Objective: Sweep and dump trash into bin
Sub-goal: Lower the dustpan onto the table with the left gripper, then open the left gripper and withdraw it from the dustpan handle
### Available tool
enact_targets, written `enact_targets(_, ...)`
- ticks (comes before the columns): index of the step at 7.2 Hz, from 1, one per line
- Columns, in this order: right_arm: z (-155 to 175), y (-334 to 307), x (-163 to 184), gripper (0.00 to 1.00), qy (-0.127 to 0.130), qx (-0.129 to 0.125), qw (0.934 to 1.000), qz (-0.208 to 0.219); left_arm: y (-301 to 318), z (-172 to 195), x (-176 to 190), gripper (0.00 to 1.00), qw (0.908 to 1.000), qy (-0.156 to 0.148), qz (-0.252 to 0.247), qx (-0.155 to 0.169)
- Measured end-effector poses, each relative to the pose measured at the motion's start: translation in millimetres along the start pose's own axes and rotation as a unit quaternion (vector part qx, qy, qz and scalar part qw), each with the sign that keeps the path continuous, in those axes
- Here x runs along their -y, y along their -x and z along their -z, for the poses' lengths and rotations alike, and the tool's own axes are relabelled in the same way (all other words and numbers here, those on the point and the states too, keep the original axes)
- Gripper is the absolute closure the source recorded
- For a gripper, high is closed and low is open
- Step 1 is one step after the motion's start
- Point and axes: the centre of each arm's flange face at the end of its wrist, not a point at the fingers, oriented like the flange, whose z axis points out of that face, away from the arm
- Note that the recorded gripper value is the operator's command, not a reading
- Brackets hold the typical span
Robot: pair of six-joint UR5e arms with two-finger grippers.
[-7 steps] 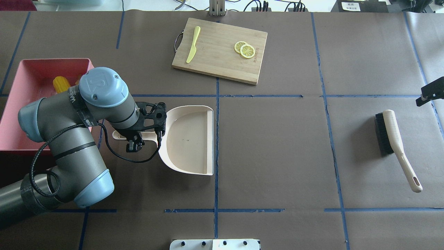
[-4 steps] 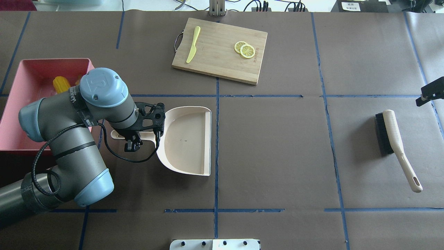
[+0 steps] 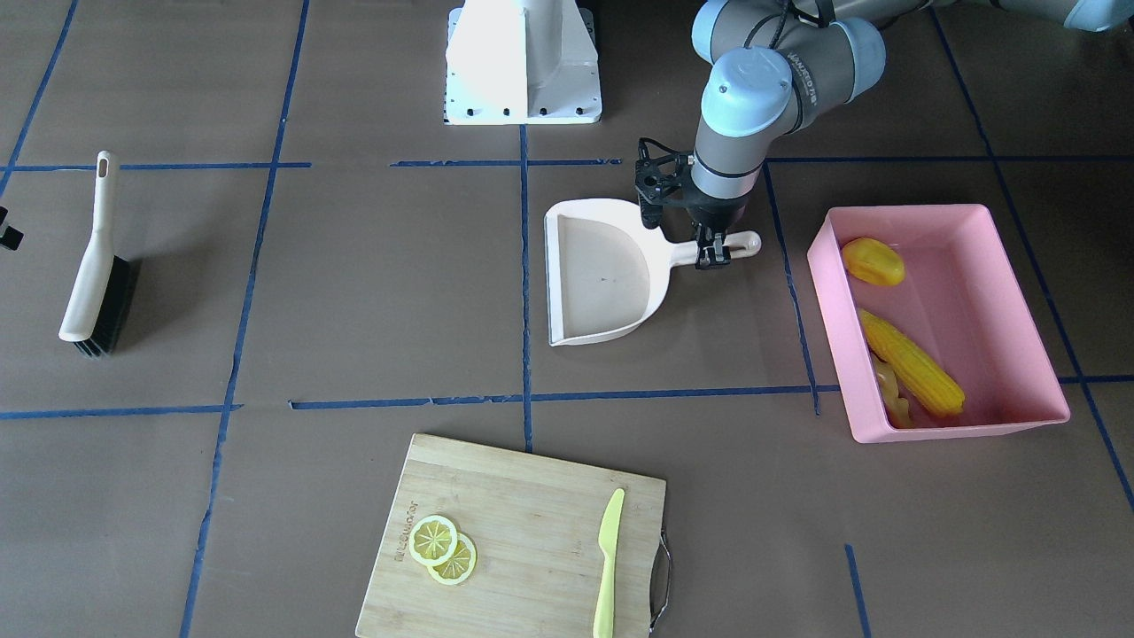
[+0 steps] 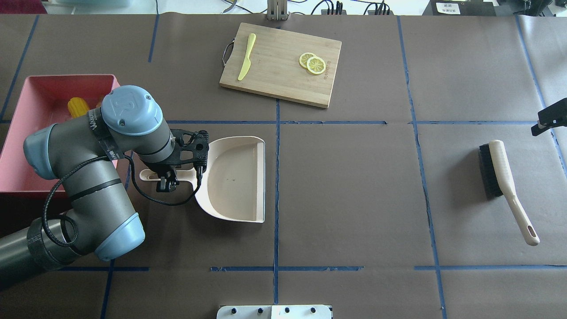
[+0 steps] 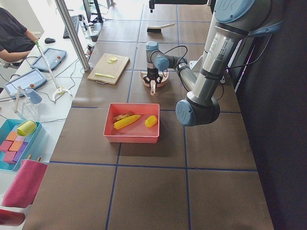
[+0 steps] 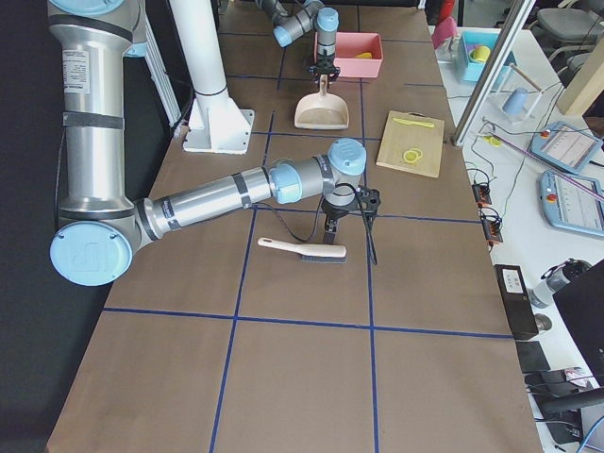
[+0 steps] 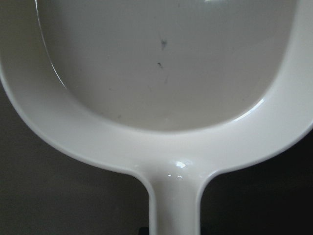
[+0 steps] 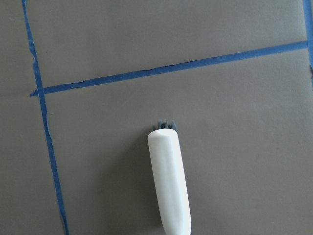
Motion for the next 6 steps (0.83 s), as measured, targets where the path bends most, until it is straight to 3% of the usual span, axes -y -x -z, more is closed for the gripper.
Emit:
enact_targets(1, -0.2, -0.1, 0.2, 0.00, 0.000, 0.000, 1.0000, 0.000, 1.2, 1.2, -0.9, 0.23, 1.0000, 0.000, 0.001, 0.002)
enact_targets(2, -0.2, -0.1, 0.4, 0.00, 0.000, 0.000, 1.0000, 0.000, 2.3, 3.5, -1.5, 0.00, 1.0000, -0.001, 0.002, 0.005)
enact_targets(6, 1.3, -0.5, 1.1, 0.00, -0.002, 0.000, 1.0000, -0.001, 5.7, 35.0, -2.9, 0.00, 0.9991, -0.025, 0.024, 0.024)
